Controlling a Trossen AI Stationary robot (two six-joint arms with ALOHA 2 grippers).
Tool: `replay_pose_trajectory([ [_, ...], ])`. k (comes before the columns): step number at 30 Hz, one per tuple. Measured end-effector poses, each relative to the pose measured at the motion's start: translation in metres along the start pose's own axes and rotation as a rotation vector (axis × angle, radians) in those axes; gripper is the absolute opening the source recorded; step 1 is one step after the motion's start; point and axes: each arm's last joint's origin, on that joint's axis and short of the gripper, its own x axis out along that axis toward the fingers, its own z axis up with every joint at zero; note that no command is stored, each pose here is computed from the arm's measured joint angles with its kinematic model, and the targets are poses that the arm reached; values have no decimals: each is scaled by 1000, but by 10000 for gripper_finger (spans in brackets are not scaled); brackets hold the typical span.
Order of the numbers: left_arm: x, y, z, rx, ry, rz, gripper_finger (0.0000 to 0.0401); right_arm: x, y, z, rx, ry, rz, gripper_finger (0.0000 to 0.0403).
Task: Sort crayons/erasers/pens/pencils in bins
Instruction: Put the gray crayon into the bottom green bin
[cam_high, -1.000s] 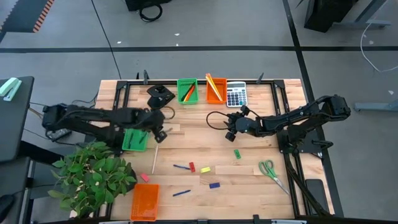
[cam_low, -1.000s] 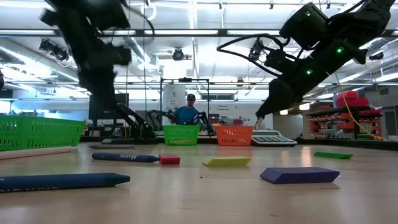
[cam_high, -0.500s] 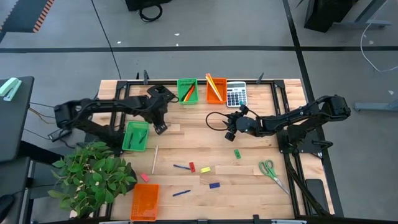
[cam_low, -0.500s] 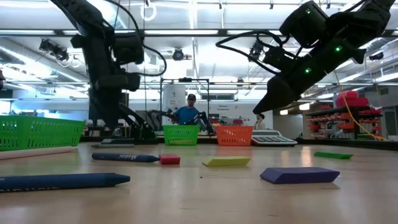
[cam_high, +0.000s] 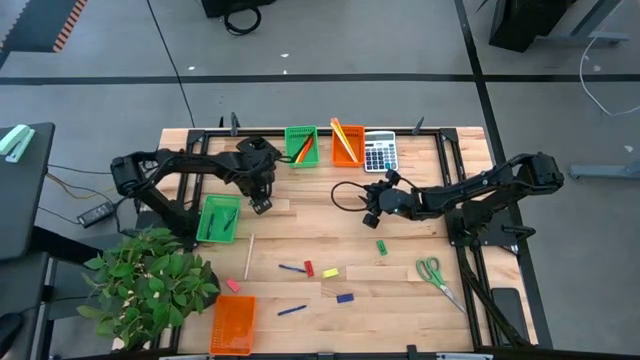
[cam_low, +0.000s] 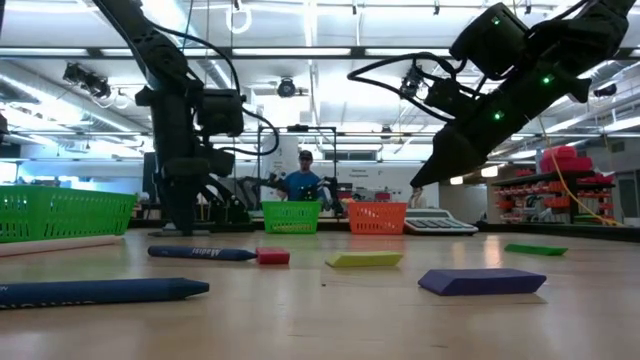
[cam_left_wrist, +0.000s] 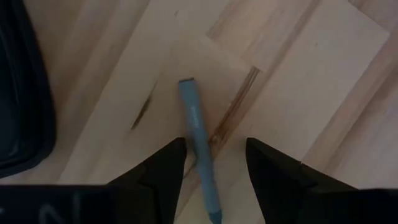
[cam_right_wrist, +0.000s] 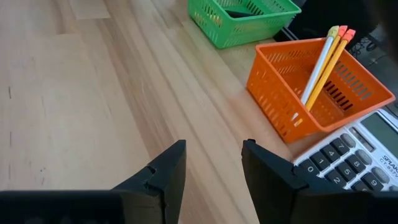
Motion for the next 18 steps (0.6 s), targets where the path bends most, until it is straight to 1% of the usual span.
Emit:
replay_pose_trajectory([
  [3,0,0,0,3,-3,1,181,0,0,0,0,1,0,162],
  [9,0,0,0,-17,-4,14,156,0,0,0,-1,3,0,162],
  [14,0,0,0,-30,-4,22,118,0,0,0,5,4,-1,162],
  [18,0,0,0,-45,-5,30,78,0,0,0,5,4,-1,162],
])
